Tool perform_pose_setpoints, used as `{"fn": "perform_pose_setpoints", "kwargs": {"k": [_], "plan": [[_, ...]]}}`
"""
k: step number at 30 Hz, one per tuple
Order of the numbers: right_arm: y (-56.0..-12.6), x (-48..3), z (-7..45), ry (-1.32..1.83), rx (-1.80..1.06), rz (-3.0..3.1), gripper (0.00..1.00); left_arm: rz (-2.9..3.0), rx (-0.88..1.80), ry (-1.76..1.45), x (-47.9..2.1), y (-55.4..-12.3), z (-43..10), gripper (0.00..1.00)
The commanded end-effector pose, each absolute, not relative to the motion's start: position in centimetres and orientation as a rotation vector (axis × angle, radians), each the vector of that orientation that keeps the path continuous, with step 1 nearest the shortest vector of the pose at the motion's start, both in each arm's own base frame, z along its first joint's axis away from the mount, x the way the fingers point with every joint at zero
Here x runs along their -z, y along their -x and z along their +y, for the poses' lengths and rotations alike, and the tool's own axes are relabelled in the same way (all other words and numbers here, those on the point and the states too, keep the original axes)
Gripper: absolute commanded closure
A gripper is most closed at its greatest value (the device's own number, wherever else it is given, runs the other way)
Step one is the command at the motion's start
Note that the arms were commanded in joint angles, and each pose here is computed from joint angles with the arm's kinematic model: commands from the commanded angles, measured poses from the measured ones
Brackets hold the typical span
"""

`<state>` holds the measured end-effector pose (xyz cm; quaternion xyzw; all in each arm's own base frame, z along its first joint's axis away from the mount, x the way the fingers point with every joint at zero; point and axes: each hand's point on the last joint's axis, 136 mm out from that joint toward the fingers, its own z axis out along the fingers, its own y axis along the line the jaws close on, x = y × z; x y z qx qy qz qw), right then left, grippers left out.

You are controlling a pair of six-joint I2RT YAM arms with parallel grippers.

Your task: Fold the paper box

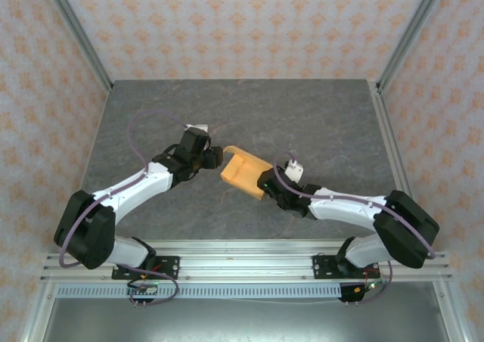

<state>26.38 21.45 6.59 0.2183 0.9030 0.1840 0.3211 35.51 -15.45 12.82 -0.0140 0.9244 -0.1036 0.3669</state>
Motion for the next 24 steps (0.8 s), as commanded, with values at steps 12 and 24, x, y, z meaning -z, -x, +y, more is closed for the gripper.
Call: {"fn": "perform_pose_setpoints", "kwargs": {"k": [12,24], "plan": [[-29.0,-4.4,22.3,-0.459,-0.360,2.490,0.49,2.322,0.315,0.006,-14.3,-35.3,-16.5,0.23],[-30.1,-3.4,23.1,-0.186,-0.244,2.640,0.60,2.311,0.170,-0.032,-14.0,-37.3,-15.8,0.15]]}}
